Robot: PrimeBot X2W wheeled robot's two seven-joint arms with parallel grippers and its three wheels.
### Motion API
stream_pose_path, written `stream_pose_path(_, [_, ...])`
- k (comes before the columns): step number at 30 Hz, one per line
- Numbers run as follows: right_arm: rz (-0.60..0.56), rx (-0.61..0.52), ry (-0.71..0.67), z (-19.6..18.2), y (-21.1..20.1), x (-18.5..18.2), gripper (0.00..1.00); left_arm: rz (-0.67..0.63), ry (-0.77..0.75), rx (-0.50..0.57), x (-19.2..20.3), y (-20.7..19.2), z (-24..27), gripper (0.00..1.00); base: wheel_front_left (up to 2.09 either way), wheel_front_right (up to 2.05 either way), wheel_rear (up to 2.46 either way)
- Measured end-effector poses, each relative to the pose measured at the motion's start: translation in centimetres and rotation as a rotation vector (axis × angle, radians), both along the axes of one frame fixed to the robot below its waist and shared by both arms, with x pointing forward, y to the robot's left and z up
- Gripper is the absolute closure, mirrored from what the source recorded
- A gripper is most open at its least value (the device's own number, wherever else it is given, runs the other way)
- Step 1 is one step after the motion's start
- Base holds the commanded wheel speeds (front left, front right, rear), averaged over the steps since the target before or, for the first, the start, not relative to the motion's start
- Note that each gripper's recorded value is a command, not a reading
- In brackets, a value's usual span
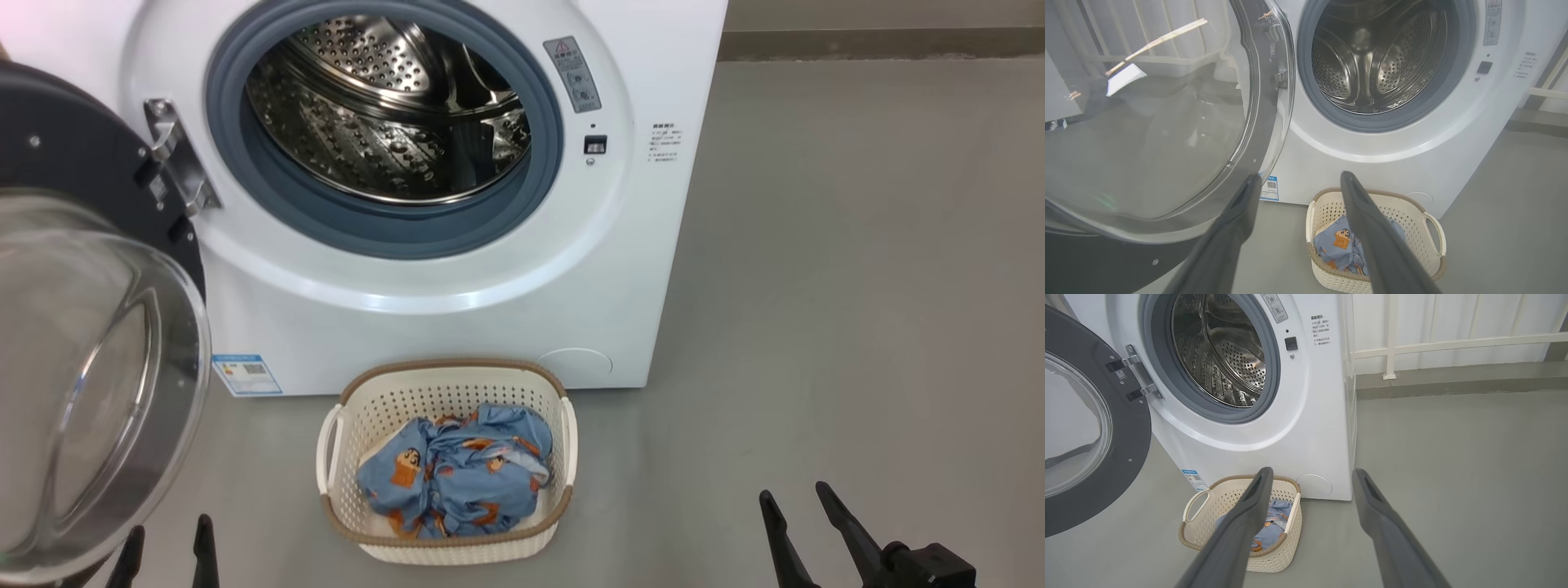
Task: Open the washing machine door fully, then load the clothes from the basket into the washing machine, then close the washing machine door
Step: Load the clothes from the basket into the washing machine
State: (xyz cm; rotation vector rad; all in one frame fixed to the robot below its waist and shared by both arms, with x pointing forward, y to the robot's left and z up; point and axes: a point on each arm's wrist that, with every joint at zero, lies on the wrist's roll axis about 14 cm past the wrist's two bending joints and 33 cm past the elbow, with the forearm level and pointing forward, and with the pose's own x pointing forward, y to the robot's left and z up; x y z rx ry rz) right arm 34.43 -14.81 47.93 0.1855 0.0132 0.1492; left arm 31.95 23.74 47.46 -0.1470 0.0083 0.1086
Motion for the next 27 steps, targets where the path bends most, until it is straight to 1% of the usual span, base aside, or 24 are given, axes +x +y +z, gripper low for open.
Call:
stream_pose_path(7, [0.001,0.001,0.005,-0.15,0.05,0.07,0.00,0.024,0.002,-0.002,-0.09,0.64,-0.06,0.00,1.66,-1.66,0.00])
stream_pose_path(12, [0.001,0.001,0.006,-0.18,0.05,0.11,0.00,0.027,0.001,0.012,-0.04,0.70,0.03,0.00,1.01,-1.01,0.00])
stream_pose_path(16, [0.001,0.001,0.007,-0.21,0.08,0.14,0.00,0.026,0.002,0.008,-0.04,0.56,-0.02,0.00,0.39,-0.39,0.00])
stream_pose_path(27, [0.003,0.003,0.015,-0.45,0.16,0.20,0.00,0.019,-0.006,0.006,0.16,0.28,0.21,0.00,0.00,0.00,0.00])
